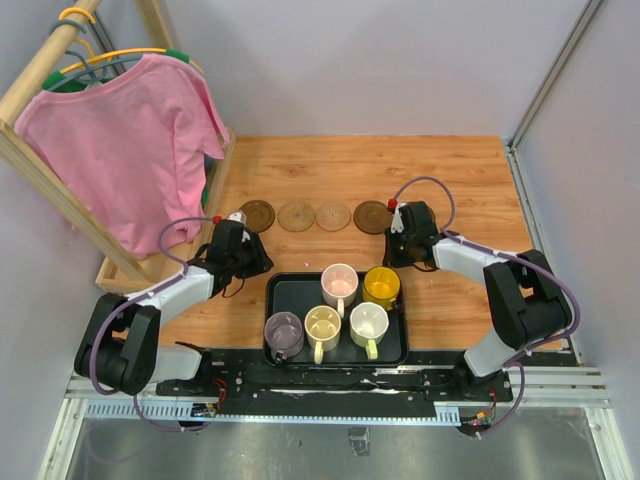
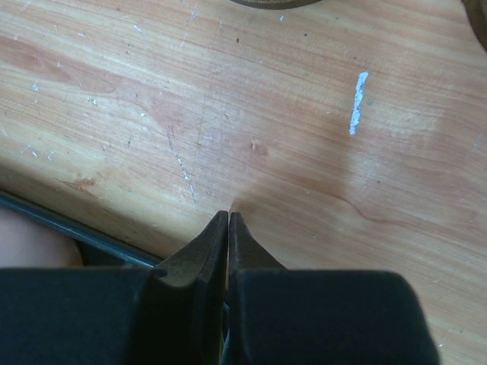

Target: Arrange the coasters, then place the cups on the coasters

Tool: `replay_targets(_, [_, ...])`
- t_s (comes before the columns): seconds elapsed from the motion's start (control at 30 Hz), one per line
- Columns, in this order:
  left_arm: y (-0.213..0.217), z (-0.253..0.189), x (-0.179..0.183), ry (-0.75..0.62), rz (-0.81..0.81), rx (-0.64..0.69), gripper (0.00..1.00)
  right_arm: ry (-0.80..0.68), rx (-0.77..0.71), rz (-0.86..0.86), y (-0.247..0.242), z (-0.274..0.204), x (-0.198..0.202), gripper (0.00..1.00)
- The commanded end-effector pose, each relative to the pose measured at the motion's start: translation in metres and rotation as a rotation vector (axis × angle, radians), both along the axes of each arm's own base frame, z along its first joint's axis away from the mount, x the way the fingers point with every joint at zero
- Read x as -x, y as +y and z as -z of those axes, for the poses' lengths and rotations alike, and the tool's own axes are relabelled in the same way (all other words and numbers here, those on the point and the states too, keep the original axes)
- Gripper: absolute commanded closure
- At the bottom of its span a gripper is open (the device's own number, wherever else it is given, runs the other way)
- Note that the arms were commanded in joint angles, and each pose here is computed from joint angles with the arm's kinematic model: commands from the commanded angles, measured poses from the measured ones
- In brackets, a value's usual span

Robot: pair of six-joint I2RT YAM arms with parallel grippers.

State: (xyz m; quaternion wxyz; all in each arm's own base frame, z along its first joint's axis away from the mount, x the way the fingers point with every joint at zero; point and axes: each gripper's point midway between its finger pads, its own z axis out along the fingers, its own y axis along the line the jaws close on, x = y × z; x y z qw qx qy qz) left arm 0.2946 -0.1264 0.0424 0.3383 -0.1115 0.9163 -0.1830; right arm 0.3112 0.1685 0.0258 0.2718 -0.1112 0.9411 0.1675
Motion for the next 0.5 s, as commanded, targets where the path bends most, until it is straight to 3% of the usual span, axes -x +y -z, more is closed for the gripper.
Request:
replay_targets(0.0, [0.0, -0.001, 0.007, 0.0, 0.004, 0.01, 0.51, 0.006, -0.029, -0.031, 0.014, -0.001, 0.001, 0.95])
replay_targets(0.47, [-0.012, 0.005, 0.005, 0.015, 0.035, 0.046, 0.51, 0.097, 0.003, -0.033, 0.0, 0.004, 0.035, 0.95])
